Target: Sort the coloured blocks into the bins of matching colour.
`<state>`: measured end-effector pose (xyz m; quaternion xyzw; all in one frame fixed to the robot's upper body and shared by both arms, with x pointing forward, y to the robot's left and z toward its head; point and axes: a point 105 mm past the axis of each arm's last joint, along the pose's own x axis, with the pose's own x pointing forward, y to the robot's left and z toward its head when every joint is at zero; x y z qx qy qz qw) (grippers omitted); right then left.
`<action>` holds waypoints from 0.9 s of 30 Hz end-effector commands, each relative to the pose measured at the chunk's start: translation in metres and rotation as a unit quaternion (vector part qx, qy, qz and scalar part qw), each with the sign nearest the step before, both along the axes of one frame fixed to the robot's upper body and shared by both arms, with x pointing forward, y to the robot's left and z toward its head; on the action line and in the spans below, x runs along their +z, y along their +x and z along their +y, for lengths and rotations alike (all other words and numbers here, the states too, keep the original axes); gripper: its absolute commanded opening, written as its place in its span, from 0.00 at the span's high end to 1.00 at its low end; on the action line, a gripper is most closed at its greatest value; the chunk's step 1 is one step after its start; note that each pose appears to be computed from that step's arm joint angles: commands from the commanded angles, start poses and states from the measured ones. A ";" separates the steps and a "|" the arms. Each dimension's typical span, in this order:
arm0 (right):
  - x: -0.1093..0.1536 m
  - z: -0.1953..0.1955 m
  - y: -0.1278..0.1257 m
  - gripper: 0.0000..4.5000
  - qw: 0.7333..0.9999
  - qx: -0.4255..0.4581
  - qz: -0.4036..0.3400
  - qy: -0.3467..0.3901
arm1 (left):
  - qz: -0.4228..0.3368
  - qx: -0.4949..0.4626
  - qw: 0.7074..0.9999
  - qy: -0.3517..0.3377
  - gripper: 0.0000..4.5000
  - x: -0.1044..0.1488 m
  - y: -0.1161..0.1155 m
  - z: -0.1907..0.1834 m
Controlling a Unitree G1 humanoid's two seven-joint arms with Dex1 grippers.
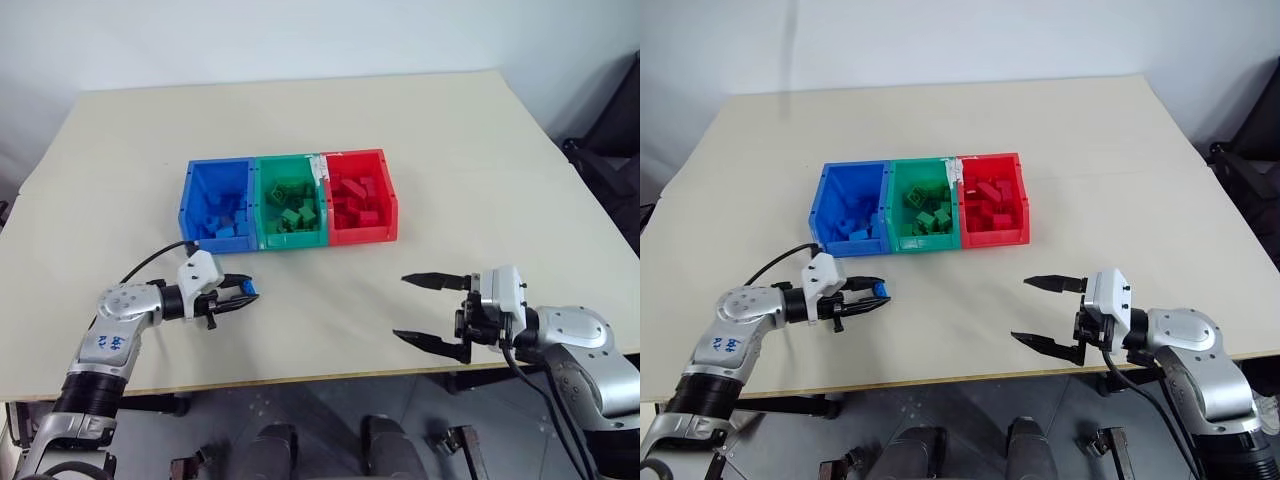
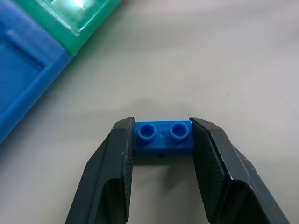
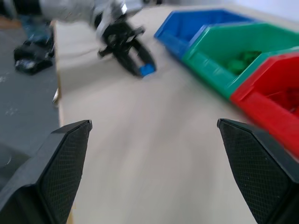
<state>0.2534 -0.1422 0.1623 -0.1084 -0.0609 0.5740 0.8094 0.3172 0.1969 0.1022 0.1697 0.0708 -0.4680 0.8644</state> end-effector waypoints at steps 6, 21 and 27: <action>0.041 0.008 0.022 0.00 0.992 -0.056 -0.066 0.096 | -0.121 0.112 0.971 -0.175 0.68 0.098 0.019 0.015; 0.048 0.011 0.023 0.00 0.990 -0.061 -0.082 0.099 | -0.101 0.202 0.964 -0.142 0.10 0.102 0.059 0.031; 0.043 0.007 0.026 0.00 0.992 -0.052 -0.075 0.085 | -0.125 0.184 0.967 -0.124 0.04 0.101 0.032 0.055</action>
